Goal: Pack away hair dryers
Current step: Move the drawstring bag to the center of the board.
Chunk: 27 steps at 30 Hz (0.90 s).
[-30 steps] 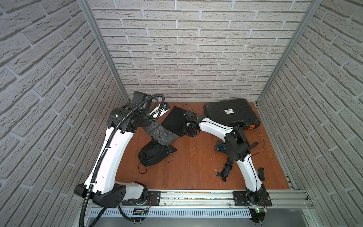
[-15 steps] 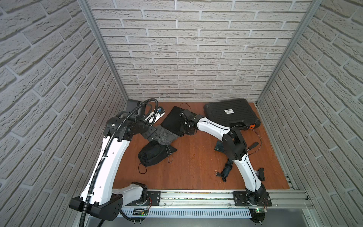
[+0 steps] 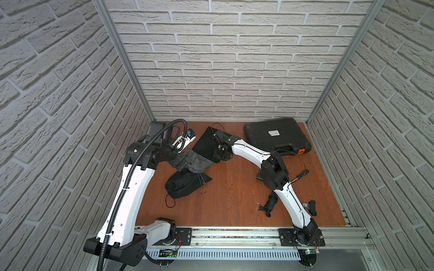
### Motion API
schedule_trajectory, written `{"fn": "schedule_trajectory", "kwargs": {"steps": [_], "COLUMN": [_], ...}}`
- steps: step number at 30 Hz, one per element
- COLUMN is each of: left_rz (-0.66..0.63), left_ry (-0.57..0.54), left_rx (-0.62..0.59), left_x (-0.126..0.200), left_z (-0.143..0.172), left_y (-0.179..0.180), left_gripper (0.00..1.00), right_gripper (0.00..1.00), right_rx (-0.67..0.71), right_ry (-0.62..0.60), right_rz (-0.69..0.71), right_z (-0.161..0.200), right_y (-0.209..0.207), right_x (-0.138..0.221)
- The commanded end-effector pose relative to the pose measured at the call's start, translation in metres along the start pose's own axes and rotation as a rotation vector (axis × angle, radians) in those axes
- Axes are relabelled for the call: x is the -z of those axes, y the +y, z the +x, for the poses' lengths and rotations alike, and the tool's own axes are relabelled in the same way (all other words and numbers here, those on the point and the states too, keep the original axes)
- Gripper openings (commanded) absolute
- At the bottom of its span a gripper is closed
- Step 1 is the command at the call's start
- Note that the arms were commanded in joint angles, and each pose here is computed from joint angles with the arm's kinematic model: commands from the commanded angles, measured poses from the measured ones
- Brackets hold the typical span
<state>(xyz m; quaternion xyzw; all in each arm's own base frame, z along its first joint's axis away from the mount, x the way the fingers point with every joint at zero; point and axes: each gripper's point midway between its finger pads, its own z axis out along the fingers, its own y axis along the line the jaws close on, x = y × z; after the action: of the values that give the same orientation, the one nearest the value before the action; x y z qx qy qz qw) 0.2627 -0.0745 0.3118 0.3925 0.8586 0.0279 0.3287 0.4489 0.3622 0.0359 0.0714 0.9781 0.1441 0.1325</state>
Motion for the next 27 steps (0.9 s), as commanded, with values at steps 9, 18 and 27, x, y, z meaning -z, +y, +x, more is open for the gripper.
{"fn": "schedule_trajectory", "kwargs": {"steps": [9, 18, 27], "left_rz": [0.011, 0.019, 0.032], "left_ry": [-0.029, -0.04, -0.037], "left_rx": [0.004, 0.005, 0.01], "left_x": [-0.001, 0.002, 0.005], "left_z": [0.004, 0.002, 0.005], "left_y": [-0.004, -0.007, -0.011], "left_gripper": [0.98, 0.98, 0.98], "right_gripper": [0.29, 0.24, 0.25], "right_rx": [0.195, 0.317, 0.314], "right_ry": [0.107, 0.196, 0.193], "right_rz": [0.244, 0.444, 0.366], "right_z": [0.027, 0.051, 0.077], "right_y": [-0.044, -0.099, -0.121], "right_x": [0.007, 0.031, 0.06]}}
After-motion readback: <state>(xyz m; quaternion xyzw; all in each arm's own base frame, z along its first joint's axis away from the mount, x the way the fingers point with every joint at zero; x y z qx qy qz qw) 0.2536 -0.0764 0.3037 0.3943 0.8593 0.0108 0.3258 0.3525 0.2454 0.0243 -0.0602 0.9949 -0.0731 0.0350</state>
